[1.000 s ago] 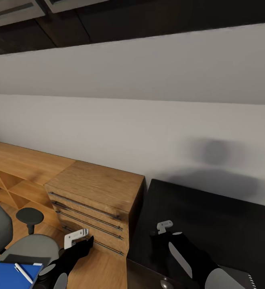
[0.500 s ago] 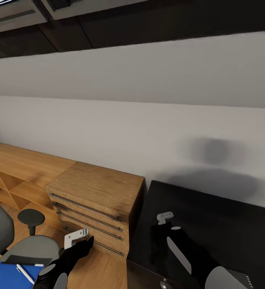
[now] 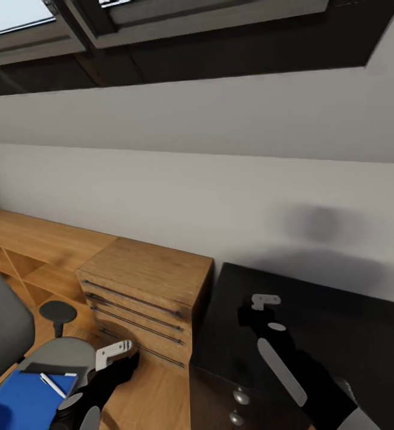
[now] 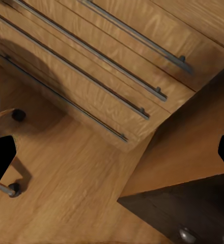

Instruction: In the bedroom, organize the workspace by keeping the computer under the desk, ensuring the monitor is on the desk, placing the keyboard on the desk next to the monitor, placing the mouse on the desk next to the keyboard, moving the folder from the swivel chair onto the desk next to the mouse, stacking the notebook on top of the folder with the pen on top of the notebook, and positioning the swivel chair next to the desk.

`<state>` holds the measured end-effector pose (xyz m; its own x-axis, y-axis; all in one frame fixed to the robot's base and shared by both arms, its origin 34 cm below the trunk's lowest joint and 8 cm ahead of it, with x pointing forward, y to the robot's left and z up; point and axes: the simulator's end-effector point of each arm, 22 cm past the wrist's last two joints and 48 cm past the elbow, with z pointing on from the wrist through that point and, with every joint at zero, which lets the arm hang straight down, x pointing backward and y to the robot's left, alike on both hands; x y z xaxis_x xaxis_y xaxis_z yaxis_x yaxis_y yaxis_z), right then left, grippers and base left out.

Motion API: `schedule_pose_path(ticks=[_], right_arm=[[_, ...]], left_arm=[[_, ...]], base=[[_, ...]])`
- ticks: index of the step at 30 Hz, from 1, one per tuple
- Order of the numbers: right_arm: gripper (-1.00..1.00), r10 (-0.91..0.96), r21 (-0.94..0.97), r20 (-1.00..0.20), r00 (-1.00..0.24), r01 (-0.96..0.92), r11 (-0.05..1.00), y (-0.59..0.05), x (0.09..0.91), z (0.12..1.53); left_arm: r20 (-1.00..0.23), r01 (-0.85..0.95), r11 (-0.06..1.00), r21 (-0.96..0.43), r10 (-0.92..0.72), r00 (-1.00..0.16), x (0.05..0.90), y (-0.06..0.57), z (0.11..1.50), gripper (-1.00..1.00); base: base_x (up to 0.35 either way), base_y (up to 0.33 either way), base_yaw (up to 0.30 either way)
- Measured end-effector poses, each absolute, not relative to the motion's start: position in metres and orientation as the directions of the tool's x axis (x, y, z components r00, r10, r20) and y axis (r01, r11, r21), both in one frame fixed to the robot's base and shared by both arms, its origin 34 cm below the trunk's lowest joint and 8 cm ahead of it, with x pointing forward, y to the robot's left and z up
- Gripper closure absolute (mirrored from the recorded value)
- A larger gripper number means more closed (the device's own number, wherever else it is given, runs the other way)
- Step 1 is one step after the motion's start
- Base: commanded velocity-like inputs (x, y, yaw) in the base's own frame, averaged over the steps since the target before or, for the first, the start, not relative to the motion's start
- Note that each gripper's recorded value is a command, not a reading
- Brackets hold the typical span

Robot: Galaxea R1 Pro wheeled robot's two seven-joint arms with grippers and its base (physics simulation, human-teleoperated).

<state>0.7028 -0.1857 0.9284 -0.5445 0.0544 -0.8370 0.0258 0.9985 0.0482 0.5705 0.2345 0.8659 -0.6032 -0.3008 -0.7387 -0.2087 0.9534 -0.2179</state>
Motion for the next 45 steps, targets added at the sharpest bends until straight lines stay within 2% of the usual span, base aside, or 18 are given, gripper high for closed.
schedule_pose_path(ticks=[11,21,27,37,45], right_arm=[[1.0,0.071,0.05,-0.839,-0.54,0.053,0.997,-0.189,0.696,0.942],[1.0,0.079,0.062,-0.855,-0.513,0.05,0.997,-0.187,0.696,0.968],[1.0,0.088,0.014,-0.861,-0.501,0.149,0.989,-0.21,0.692,0.976],[1.0,0.09,0.013,-0.862,-0.498,0.156,0.988,-0.21,0.688,0.985],[1.0,0.09,0.012,-0.862,-0.499,0.157,0.988,-0.21,0.686,0.99]], left_arm=[[-0.729,-0.212,0.953,-0.216,-0.302,-0.615,0.565,0.234,0.871,-1.0],[-0.701,-0.221,0.955,-0.199,-0.296,-0.649,0.552,0.235,0.861,-1.0],[-0.695,-0.223,0.955,-0.195,-0.295,-0.656,0.549,0.236,0.863,-1.0],[-0.535,-0.254,0.959,-0.122,-0.279,-0.797,0.487,0.238,0.781,-1.0],[-0.533,-0.313,0.947,-0.075,-0.303,-0.79,0.445,0.25,0.729,-1.0]], base=[[-0.312,0.0,0.0],[-0.014,0.0,-0.001],[0.0,0.0,-0.131],[0.0,0.0,-0.017],[0.0,0.0,-0.012]])
